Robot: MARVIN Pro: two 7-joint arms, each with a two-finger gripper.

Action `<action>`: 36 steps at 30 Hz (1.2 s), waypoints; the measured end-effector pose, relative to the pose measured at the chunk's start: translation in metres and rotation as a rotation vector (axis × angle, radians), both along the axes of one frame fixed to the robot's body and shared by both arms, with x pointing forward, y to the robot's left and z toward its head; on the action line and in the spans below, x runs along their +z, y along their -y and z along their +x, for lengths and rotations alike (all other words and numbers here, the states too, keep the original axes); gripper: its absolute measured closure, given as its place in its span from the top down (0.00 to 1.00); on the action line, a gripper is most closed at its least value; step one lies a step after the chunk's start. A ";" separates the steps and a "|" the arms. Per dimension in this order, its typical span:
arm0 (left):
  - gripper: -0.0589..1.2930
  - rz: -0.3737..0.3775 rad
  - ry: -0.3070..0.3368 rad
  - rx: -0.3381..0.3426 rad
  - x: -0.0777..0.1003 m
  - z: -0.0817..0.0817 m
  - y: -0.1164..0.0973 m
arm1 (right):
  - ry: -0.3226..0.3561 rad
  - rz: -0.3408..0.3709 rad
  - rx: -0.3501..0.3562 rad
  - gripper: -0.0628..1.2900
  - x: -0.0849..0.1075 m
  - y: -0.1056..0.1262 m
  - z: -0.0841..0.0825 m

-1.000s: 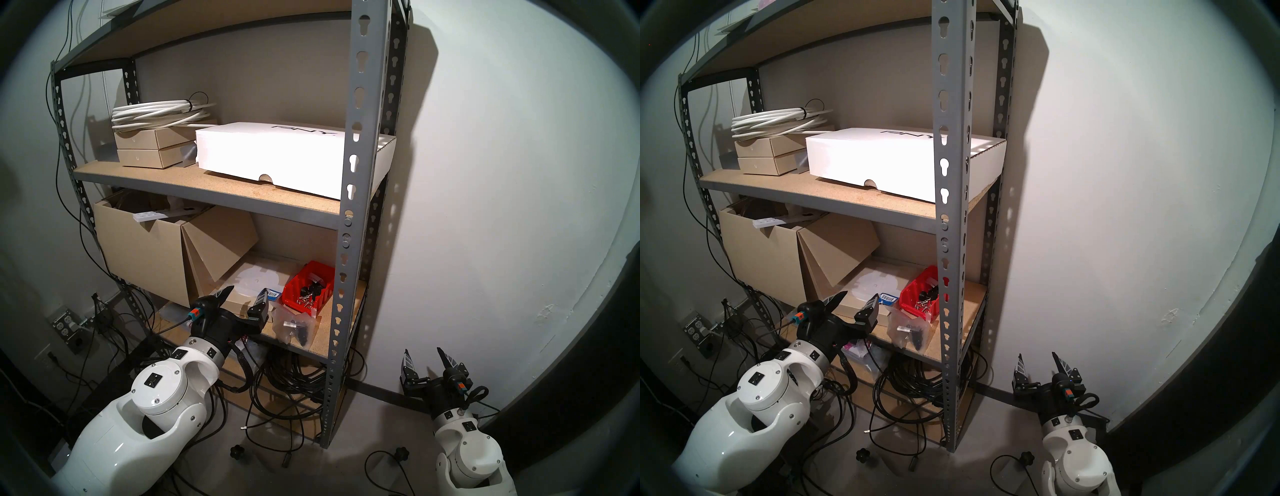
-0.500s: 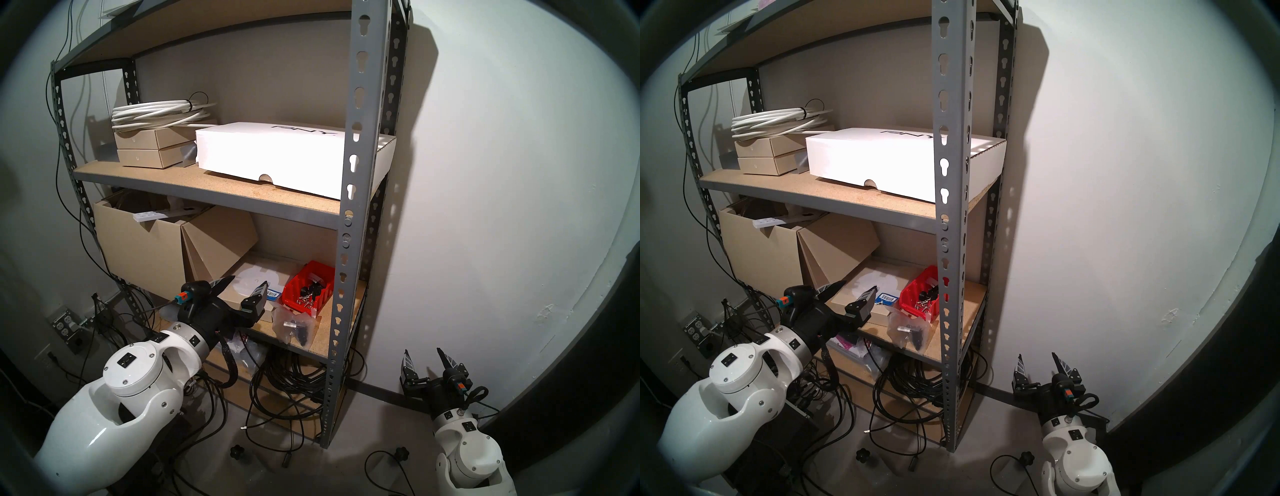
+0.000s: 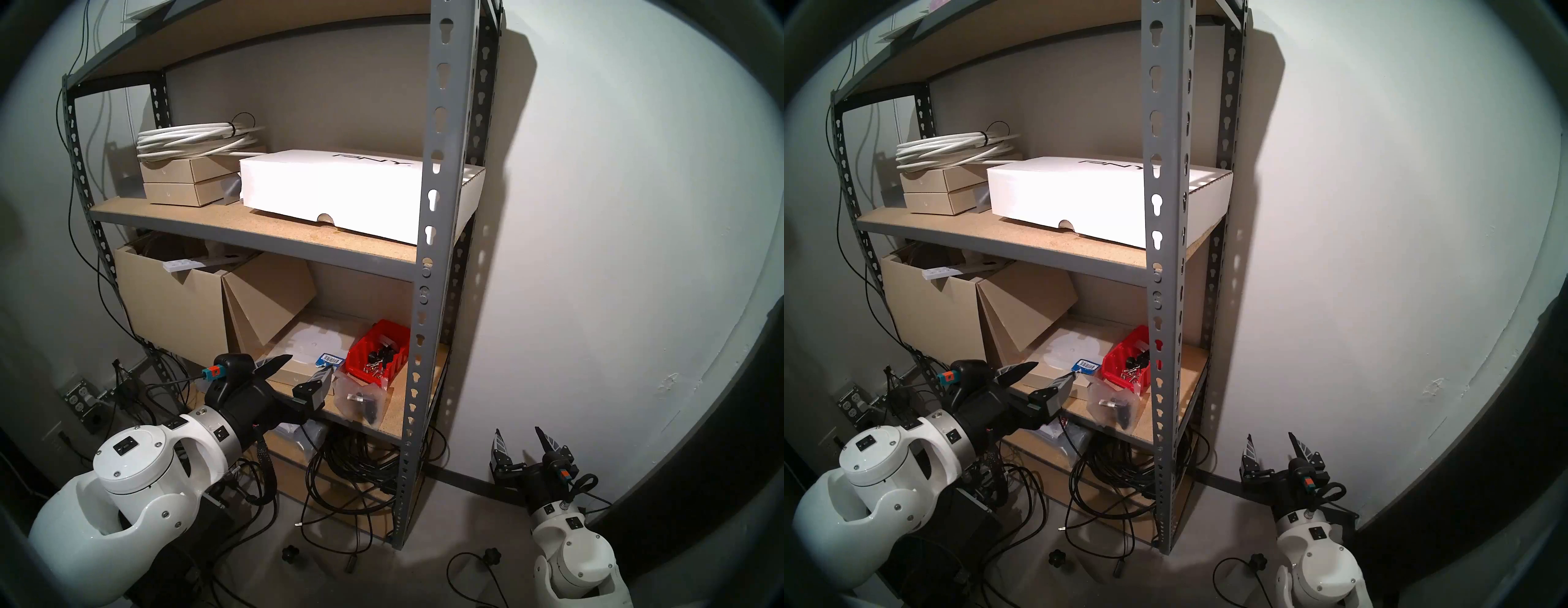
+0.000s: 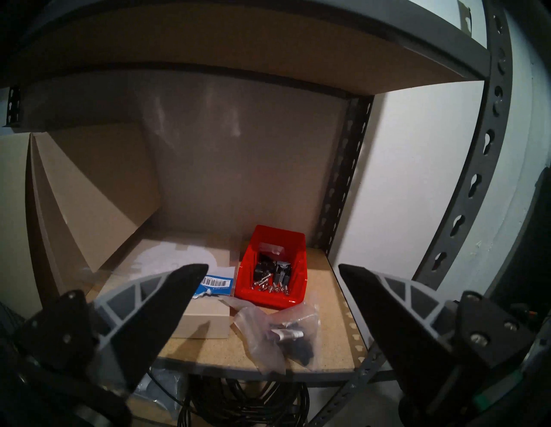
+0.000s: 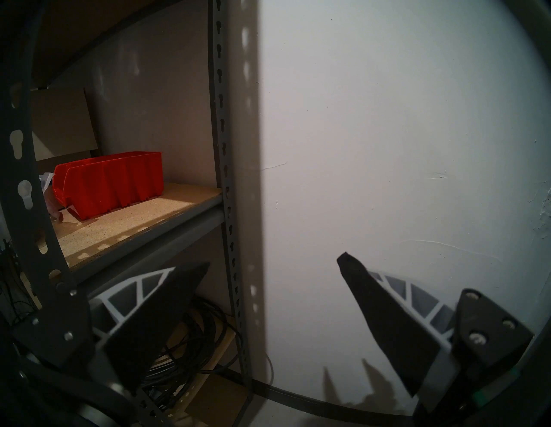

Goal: Organize the rack shelf by putting things into a case

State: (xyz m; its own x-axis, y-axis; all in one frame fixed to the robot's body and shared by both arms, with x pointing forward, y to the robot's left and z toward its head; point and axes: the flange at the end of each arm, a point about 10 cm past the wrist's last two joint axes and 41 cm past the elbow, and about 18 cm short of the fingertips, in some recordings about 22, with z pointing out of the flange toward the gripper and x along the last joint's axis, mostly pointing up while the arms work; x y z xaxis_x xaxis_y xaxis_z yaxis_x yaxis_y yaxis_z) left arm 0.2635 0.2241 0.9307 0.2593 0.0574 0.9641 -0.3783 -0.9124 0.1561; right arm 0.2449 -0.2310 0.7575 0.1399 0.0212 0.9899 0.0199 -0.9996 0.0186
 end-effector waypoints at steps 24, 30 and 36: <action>0.97 0.016 -0.096 -0.079 -0.033 -0.031 0.000 | 0.000 0.000 0.000 0.97 0.000 0.000 0.000; 0.97 0.034 -0.112 -0.092 -0.050 -0.025 0.005 | 0.000 0.000 0.000 0.97 0.000 0.000 0.000; 0.97 0.045 -0.096 -0.081 -0.053 -0.013 0.004 | 0.000 0.000 0.000 0.97 0.000 0.000 0.000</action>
